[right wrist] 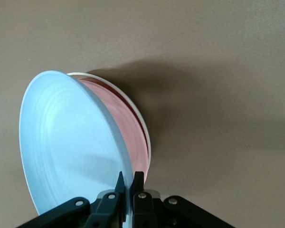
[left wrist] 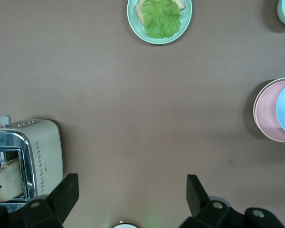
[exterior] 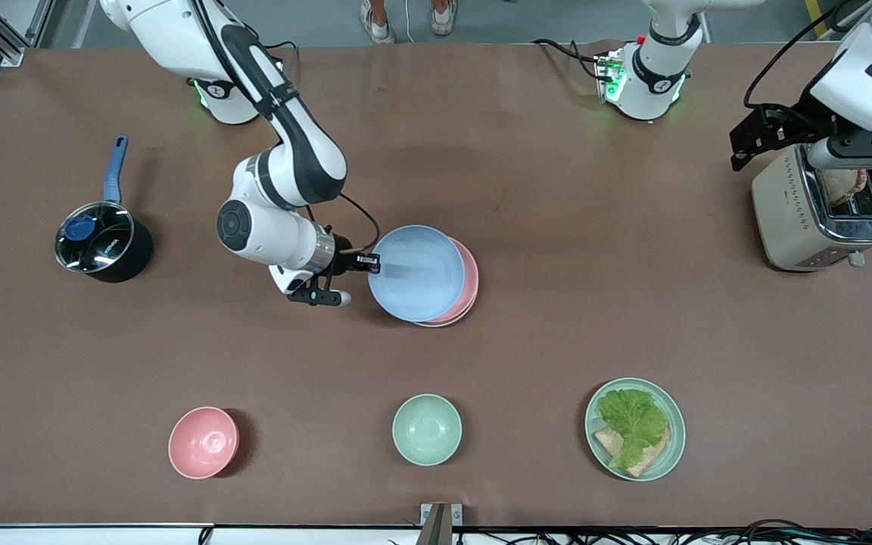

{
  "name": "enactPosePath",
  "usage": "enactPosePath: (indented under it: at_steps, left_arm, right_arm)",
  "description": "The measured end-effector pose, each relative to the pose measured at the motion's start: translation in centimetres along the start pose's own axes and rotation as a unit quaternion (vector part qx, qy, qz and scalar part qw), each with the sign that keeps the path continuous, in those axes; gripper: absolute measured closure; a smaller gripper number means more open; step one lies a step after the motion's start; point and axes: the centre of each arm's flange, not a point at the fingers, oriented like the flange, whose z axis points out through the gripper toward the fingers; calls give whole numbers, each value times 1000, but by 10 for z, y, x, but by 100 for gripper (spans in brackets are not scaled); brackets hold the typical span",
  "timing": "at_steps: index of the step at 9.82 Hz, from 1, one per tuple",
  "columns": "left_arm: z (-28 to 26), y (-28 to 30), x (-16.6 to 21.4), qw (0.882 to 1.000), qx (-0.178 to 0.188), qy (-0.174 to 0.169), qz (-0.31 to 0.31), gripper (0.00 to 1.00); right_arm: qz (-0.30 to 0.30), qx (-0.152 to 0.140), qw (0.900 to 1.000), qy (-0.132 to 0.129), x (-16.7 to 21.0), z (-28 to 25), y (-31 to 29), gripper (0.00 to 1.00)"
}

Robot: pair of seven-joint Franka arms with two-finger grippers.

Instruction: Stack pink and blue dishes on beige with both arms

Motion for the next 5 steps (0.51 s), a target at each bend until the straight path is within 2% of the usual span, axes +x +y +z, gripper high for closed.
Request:
enactPosePath:
  at_steps: [5]
  left_arm:
    - [0, -14, -5, 1000, 3, -19, -12, 0]
  right_arm:
    - [-5, -3, 1000, 10, -12, 25, -7, 93]
